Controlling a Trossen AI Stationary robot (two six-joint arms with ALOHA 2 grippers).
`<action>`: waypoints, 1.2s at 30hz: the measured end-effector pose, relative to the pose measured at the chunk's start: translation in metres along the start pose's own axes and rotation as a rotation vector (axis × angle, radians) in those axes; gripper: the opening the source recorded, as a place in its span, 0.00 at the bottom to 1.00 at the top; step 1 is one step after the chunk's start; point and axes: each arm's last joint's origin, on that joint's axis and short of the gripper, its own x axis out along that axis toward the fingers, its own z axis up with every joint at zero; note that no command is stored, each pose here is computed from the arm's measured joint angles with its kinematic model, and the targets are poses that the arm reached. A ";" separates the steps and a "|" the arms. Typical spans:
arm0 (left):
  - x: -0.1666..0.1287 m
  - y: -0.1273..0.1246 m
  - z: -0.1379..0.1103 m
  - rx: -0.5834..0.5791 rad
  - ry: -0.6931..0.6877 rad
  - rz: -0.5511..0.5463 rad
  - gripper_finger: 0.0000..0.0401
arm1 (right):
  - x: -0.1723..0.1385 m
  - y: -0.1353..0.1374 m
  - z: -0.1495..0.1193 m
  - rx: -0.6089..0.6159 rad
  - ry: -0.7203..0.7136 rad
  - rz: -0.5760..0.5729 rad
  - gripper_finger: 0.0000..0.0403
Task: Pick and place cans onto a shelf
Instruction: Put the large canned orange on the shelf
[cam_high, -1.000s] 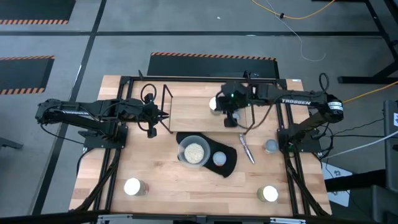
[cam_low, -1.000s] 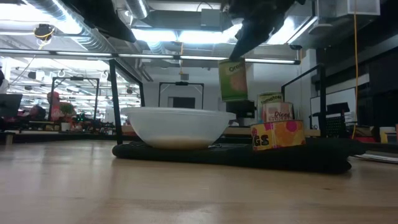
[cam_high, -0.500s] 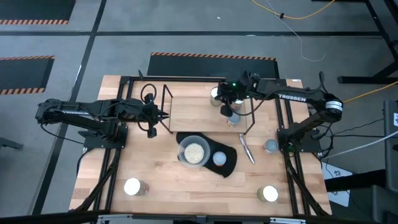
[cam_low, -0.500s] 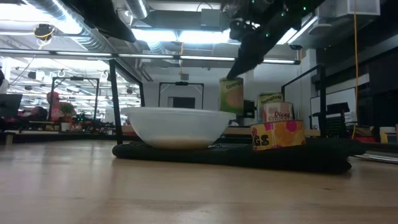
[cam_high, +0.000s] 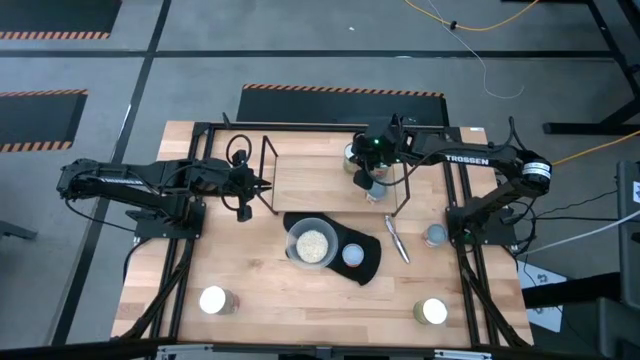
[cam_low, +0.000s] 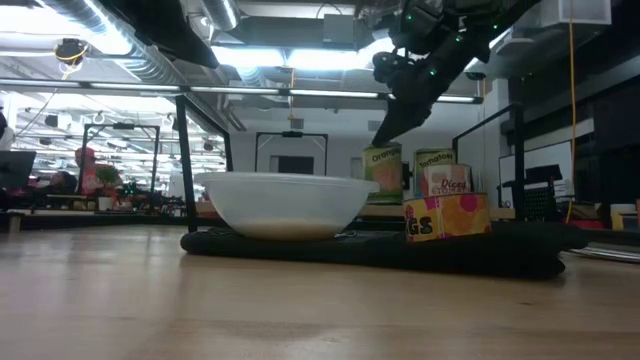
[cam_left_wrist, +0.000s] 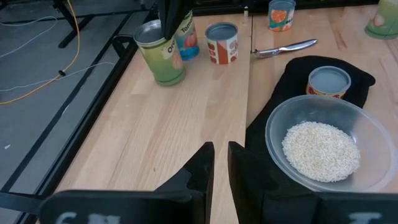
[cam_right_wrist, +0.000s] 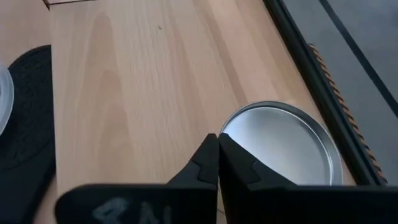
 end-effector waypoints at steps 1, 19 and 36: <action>0.000 0.000 0.000 0.000 0.000 0.000 0.10 | 0.000 0.000 -0.001 0.000 0.002 0.000 0.00; 0.000 0.000 0.000 -0.001 0.000 0.000 0.10 | 0.001 0.000 -0.003 -0.001 0.019 0.004 0.03; 0.000 0.000 0.000 0.000 0.000 0.000 0.10 | 0.001 0.000 -0.003 0.001 0.018 0.006 0.10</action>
